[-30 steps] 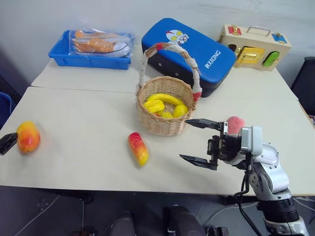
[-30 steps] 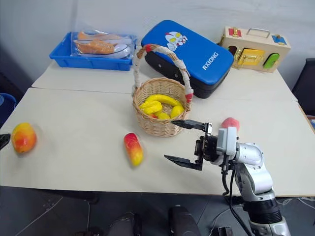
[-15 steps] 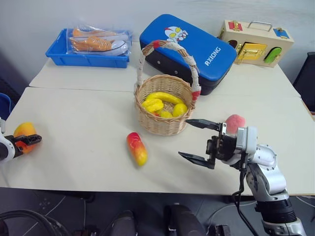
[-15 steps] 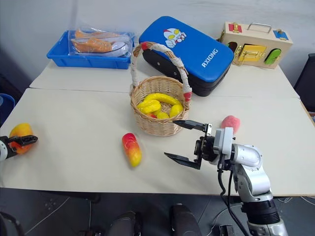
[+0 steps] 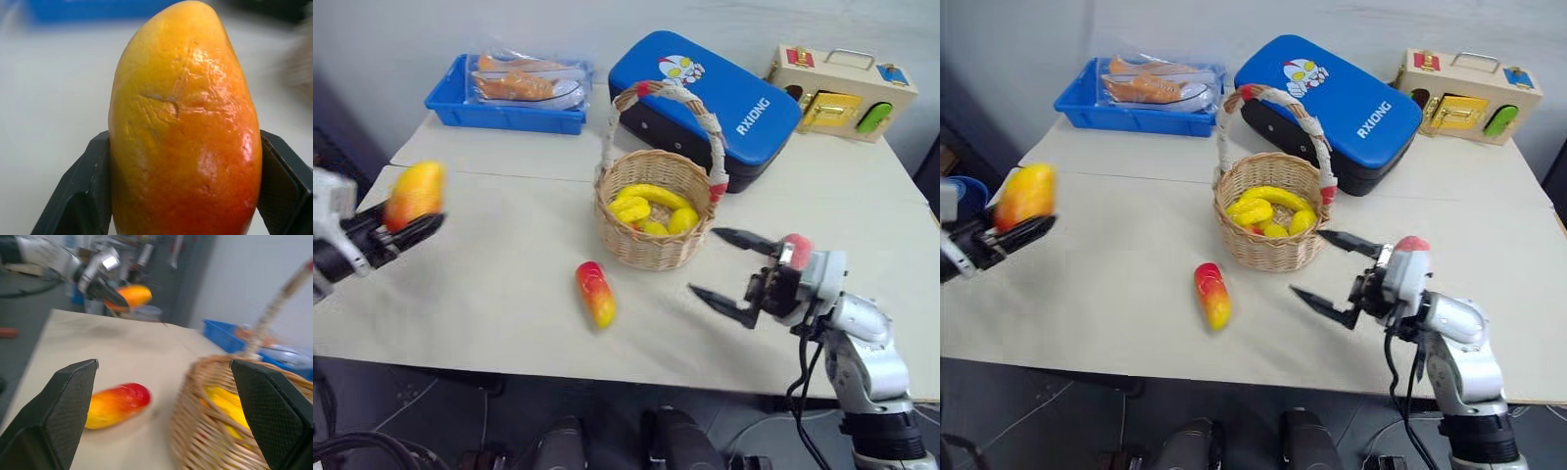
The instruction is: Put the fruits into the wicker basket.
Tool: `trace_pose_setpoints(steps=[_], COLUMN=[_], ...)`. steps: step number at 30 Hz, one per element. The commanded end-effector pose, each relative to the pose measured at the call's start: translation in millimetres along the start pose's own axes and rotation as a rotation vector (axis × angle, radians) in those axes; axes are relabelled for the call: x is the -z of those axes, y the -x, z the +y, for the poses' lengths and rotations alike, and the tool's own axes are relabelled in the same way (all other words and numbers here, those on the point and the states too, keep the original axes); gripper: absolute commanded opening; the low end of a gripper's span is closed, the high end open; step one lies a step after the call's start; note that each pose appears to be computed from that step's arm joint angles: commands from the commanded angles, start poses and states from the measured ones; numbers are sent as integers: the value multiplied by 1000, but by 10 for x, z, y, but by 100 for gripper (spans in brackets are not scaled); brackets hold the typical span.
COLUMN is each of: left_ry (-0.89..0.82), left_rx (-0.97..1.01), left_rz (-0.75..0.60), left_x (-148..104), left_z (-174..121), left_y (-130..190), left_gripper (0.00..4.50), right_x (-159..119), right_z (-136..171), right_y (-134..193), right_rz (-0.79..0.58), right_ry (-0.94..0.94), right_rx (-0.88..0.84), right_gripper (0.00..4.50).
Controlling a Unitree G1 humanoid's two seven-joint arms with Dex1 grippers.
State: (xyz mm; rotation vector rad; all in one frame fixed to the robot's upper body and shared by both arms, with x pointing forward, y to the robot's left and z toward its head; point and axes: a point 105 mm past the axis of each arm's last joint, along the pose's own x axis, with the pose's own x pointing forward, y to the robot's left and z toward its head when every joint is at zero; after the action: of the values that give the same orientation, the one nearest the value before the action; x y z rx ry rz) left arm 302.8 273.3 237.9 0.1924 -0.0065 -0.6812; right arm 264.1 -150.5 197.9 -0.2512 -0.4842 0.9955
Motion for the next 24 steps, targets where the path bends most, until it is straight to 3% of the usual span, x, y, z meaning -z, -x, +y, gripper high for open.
trace_pose_setpoints(steps=[1,4,8,11,13,14,15,19,24], left_ry=[-186,-222,-242,-239,-247,-243,-244,-251,-326], left_rx=[351,415,446,439,417,420,433,467,427], left_rz=[17,90,70,71,76,74,63,6,-98], left_x=[-122,-93,-238,-276,-271,-275,-293,-404,-522], left_z=[-608,-753,-904,-920,-899,-903,-921,-901,-459], left_y=[-511,-990,-1562,-1807,-1929,-1963,-1977,-1876,-1281], left_gripper=[323,323,323,323,394,406,442,447,447], right_x=[-112,-130,-207,-249,-273,-278,-281,-270,-194], right_z=[-275,-289,-168,-103,-62,-53,-42,12,40], right_y=[231,294,307,332,355,363,368,413,521], right_rz=[29,50,59,72,79,80,82,94,103], right_ry=[97,118,121,120,119,115,111,98,82], right_rx=[188,238,260,290,311,321,326,331,316], right_gripper=[450,450,450,450,450,450,450,450,450])
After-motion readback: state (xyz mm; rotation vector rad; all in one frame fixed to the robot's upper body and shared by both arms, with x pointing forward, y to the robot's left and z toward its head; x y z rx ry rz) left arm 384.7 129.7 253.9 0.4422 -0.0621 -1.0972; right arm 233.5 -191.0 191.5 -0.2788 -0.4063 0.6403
